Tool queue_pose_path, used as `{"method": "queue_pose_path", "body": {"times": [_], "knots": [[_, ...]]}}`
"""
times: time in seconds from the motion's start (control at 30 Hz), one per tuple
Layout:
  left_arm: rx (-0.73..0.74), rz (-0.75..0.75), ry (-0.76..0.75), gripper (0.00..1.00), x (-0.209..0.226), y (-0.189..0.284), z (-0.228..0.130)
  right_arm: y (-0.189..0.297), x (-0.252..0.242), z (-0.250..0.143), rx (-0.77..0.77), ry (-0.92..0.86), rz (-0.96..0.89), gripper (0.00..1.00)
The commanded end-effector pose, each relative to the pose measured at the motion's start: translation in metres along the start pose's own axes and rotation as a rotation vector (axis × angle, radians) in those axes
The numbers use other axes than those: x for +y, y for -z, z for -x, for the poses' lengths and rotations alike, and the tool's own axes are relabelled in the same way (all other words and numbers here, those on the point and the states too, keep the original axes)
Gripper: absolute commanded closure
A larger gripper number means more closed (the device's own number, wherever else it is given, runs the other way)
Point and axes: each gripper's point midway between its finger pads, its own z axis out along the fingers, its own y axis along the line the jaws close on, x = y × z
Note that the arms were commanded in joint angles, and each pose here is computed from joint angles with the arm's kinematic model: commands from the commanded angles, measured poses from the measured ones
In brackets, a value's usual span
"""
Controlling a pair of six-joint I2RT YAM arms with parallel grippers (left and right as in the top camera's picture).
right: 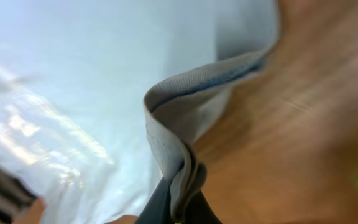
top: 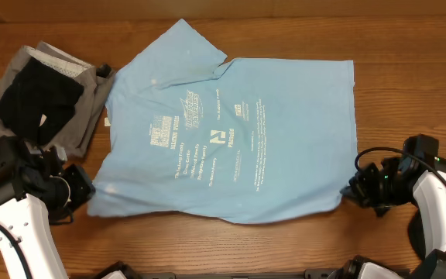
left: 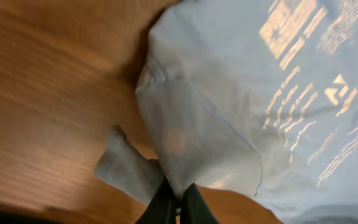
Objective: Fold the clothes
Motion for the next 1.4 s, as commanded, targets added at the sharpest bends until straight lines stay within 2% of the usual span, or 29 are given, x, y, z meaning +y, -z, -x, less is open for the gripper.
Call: {"method": "queue_pose_path", "body": {"times": [0.0,0.27,0.47,0.63,0.8,1.0,1.07,1.23,1.37], "knots": [[-0.079,-0.042,-0.028,0.96,-0.009,0.008,0.016,0.003,0.021,0.000,-0.001,0.021,0.108,0.96],[-0.189,-0.088,-0.109,0.96,-0.019,0.007,0.051,0.008,0.041,0.032,-0.122,-0.010,0.186,0.96],[-0.177,-0.146,-0.166,0.96,-0.036,-0.004,0.058,0.015,0.057,0.050,-0.195,0.021,0.253,0.96],[-0.079,-0.138,-0.210,0.96,-0.046,-0.017,0.039,0.012,0.054,0.040,-0.147,-0.008,0.249,0.96],[0.021,-0.104,-0.176,0.96,-0.037,-0.018,0.015,0.016,0.048,0.018,-0.062,0.001,0.206,0.96],[0.140,-0.089,-0.130,0.96,-0.031,-0.015,-0.014,0.048,0.022,-0.005,-0.087,-0.005,0.021,0.96],[0.160,-0.070,-0.108,0.96,-0.028,-0.015,-0.019,0.058,0.017,-0.009,-0.116,-0.007,-0.019,0.96],[0.185,0.087,-0.022,0.96,-0.001,-0.013,-0.026,0.066,0.001,-0.023,-0.120,-0.030,-0.087,0.96],[0.170,0.111,0.019,0.96,0.007,-0.010,-0.022,0.068,-0.011,-0.023,-0.135,-0.041,-0.154,0.96]]}}
